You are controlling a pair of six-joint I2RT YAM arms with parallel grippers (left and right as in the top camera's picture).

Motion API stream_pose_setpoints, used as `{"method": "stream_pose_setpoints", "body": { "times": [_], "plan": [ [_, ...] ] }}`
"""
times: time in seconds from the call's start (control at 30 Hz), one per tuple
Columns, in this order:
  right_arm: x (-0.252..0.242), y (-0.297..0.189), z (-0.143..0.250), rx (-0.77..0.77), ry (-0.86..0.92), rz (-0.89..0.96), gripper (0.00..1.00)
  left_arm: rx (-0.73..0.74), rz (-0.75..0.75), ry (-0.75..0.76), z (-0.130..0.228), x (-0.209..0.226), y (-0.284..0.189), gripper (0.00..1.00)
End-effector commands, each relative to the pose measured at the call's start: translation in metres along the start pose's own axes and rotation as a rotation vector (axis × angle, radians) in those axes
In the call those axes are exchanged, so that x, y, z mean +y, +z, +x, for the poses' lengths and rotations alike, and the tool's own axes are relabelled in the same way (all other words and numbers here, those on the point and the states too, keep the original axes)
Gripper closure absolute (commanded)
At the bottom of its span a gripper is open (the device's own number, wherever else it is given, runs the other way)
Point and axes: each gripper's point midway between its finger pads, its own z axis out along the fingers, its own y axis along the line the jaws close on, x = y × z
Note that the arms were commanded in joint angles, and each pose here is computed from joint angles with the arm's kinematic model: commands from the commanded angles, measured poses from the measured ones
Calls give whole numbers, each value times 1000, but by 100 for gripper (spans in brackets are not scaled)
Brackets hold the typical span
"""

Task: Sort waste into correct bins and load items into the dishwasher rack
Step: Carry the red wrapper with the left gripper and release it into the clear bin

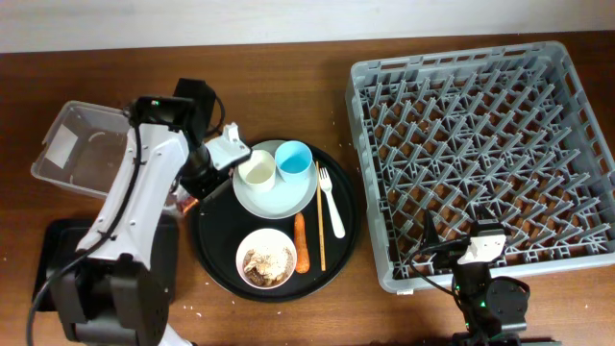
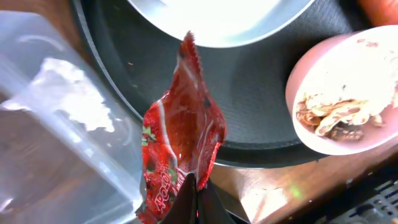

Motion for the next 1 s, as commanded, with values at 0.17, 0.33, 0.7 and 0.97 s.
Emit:
{"method": "stream_pose_setpoints", "body": {
  "times": [0.17,0.33,0.7,0.97],
  "plan": [
    [0,0,2,3,5,0,1,-280,-253,-784,8,116,-61,100],
    [0,0,2,3,5,0,1,-245,-247,-1004,61,150,-24,100],
    [0,0,2,3,5,0,1,-293,-270,-1238,101,186,22,46],
    [0,0,2,3,5,0,1,-206,-228,-1305,128,190,52,99]
  ]
}}
